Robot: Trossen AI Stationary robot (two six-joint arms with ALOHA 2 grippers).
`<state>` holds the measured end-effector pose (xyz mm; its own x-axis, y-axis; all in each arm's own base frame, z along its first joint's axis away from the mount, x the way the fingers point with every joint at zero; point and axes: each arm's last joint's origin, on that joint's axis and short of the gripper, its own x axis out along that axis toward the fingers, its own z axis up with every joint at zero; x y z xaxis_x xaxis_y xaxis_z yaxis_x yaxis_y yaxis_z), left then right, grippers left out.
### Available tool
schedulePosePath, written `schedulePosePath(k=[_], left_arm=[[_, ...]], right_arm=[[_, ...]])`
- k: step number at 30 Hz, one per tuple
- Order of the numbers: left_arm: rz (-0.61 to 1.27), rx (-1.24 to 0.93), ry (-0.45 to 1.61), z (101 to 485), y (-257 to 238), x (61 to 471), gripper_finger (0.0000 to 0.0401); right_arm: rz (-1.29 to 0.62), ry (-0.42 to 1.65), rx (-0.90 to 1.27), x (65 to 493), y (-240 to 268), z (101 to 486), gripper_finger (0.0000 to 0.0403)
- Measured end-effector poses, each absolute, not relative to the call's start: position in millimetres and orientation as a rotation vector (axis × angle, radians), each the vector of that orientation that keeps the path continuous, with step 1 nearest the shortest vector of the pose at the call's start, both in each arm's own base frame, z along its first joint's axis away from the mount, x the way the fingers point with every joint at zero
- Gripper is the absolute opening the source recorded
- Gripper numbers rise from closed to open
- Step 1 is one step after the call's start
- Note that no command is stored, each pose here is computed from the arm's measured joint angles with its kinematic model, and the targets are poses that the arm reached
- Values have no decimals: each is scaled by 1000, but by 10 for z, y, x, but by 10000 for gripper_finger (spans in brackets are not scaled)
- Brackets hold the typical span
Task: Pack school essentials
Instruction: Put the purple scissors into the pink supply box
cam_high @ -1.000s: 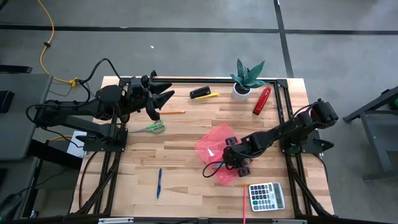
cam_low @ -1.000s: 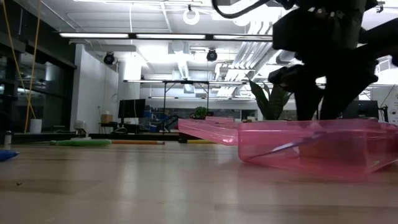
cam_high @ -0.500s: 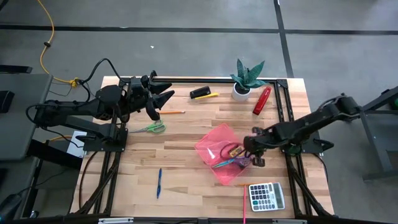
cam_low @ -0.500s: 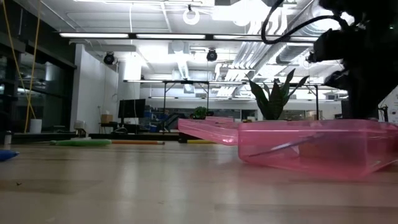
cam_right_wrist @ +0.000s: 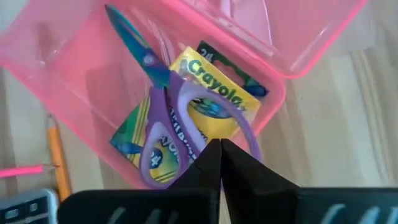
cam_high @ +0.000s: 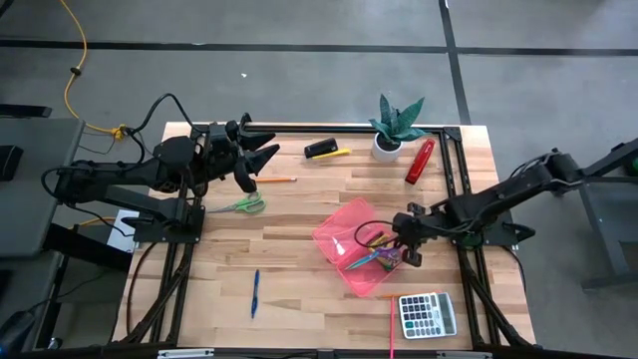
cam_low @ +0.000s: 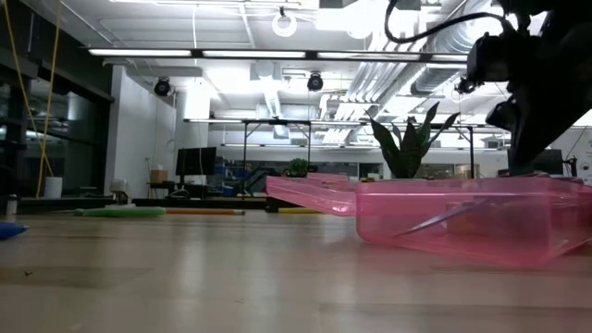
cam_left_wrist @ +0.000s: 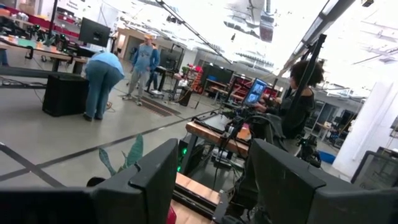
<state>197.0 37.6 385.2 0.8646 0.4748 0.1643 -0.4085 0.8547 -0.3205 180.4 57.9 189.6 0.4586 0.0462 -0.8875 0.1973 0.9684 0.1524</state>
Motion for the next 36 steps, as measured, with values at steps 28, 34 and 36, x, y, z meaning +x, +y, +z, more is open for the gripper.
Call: schedulePosePath(k=[28, 34, 36], left_arm=[[473, -283, -243, 3850, 377, 1969, 195], [473, -280, -242, 3850, 377, 1969, 195], [473, -277, -242, 3851, 376, 1969, 195]], right_arm=[[-283, 1113, 498, 1672, 523, 1789, 0], [-214, 1072, 543, 1731, 557, 1818, 0], [-194, 1074, 556, 1753, 571, 1810, 0]])
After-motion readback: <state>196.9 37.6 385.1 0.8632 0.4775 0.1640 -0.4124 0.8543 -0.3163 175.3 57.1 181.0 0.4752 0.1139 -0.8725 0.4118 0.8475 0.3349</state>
